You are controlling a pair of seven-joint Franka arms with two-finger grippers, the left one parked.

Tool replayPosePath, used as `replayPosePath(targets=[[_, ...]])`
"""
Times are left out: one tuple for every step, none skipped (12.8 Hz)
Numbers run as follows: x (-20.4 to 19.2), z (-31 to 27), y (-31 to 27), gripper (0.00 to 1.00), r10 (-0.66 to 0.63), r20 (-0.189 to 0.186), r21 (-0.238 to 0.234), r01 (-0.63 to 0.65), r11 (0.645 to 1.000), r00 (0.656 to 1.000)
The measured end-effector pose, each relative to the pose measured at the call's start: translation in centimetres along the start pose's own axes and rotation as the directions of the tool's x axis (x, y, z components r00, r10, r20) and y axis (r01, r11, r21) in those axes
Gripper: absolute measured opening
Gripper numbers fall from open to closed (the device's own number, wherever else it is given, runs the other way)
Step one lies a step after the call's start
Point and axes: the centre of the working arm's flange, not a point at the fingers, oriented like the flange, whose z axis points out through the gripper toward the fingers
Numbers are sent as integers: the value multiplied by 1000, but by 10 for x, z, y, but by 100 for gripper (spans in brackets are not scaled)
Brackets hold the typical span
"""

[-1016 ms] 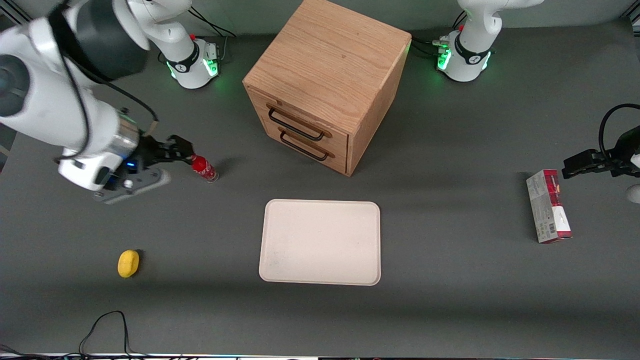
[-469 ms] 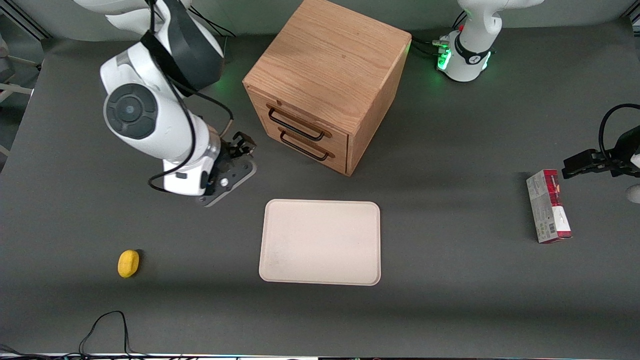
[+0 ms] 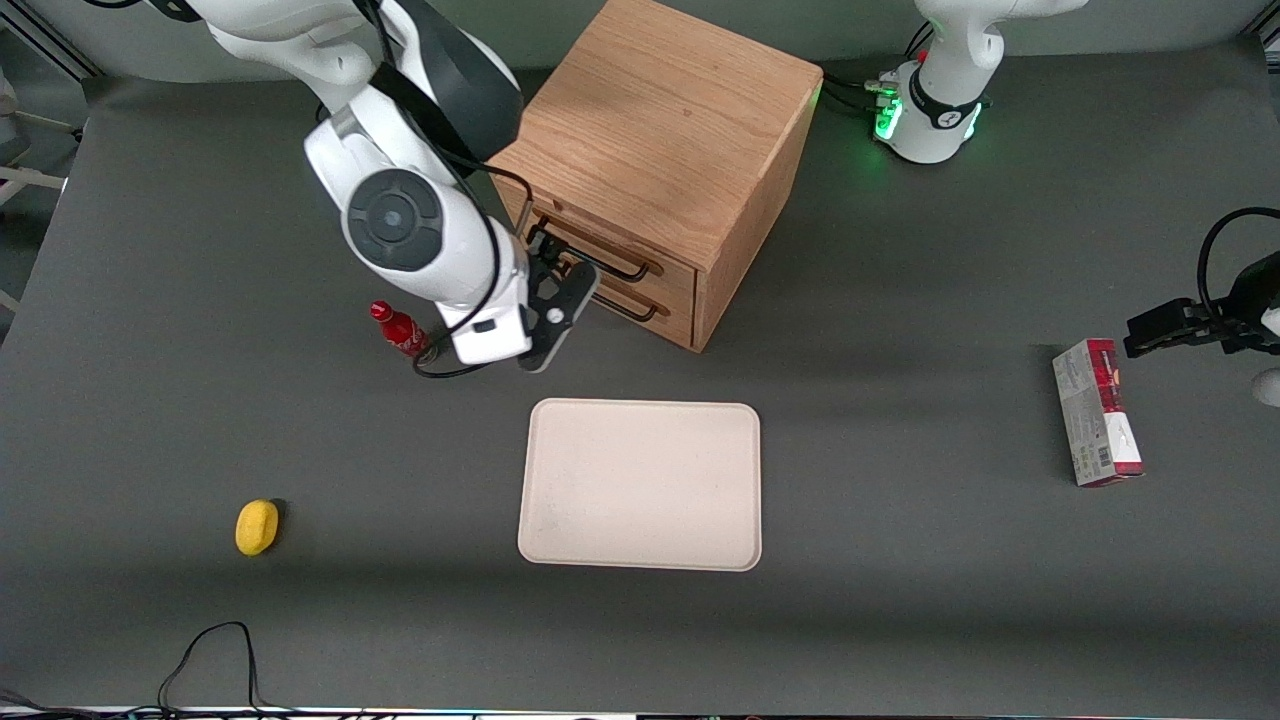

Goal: Open upper drawer
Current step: 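Move the right gripper to the upper drawer's black handle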

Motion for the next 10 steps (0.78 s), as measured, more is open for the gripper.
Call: replayPosePath(targets=[[5, 12, -3, 100, -23, 13, 22, 23, 999, 1000], [8, 21, -7, 100, -40, 26, 34, 39, 999, 999], [11, 29, -11, 100, -51, 38, 40, 49, 998, 998], [14, 35, -16, 100, -59, 47, 43, 57, 997, 997], [15, 40, -20, 100, -65, 56, 45, 62, 997, 996], [16, 45, -23, 100, -70, 65, 48, 67, 997, 995], [17, 49, -27, 100, -75, 72, 50, 71, 996, 995], [18, 53, -29, 100, -78, 78, 52, 74, 996, 994], [18, 57, -30, 100, -79, 83, 53, 75, 996, 993], [18, 61, -30, 100, -78, 83, 53, 74, 996, 994]])
